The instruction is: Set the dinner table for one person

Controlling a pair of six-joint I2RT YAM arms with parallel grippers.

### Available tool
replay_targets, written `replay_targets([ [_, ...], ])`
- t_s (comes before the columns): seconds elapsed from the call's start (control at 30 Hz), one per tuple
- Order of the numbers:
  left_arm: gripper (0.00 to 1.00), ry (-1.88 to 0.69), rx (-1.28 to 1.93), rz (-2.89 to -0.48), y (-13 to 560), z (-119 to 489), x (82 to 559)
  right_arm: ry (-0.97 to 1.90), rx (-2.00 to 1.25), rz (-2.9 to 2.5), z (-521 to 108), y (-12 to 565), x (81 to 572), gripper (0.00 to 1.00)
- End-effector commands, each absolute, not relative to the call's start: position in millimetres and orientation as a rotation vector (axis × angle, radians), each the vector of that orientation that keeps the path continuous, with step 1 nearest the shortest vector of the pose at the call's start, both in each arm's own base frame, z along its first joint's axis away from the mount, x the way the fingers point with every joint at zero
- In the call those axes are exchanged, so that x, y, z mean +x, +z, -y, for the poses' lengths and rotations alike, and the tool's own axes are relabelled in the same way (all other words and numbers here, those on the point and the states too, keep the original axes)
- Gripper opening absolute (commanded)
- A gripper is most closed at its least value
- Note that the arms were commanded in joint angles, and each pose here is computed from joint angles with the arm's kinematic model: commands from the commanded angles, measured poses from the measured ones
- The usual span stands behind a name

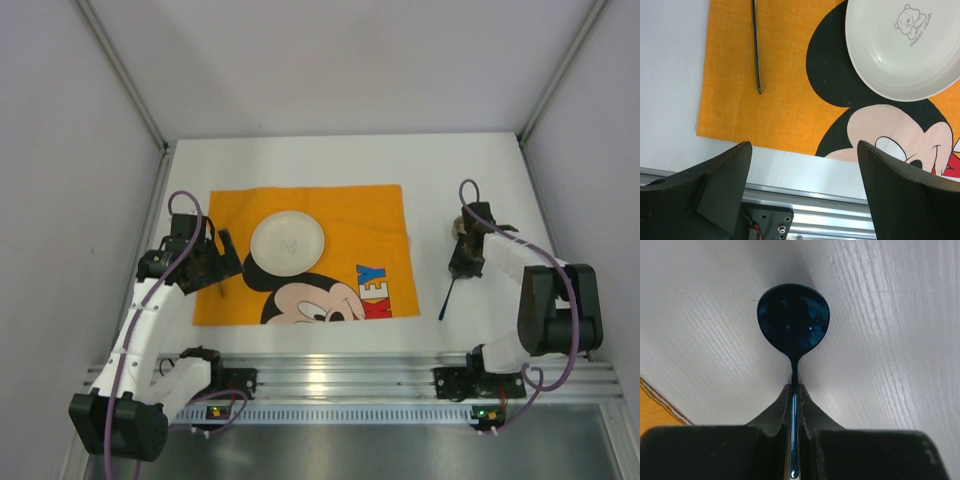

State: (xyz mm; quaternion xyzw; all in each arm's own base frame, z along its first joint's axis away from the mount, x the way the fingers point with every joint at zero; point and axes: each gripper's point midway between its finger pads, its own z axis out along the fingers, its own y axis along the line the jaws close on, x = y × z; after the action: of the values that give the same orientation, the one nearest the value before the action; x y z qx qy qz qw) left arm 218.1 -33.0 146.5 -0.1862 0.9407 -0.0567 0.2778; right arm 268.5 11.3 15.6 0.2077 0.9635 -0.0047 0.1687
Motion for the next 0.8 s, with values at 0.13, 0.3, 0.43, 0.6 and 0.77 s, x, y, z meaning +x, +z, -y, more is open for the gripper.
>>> replay_targets([
  [0.13,0.91,-0.141,-0.513,-2.501,147,31,220,-0.064,0.396,-2.765,-36,23,276,0.00],
  [0.3,0.91,-0.143,-0.515,-2.512,145,32,221,-0.106,0.283,-2.689,-63,84,279,0.00],
  [0.43,0.91,-0.146,-0.513,-2.500,147,32,221,0.045,0.249,-2.614,-111,128,274,0.00],
  [0.6,0.91,-0.143,-0.518,-2.503,146,32,221,0.263,0.146,-2.555,-184,148,291,0.00],
  [0.77,0.91,-0.147,-0.517,-2.500,147,32,221,0.359,0.095,-2.600,-240,127,313,0.00],
])
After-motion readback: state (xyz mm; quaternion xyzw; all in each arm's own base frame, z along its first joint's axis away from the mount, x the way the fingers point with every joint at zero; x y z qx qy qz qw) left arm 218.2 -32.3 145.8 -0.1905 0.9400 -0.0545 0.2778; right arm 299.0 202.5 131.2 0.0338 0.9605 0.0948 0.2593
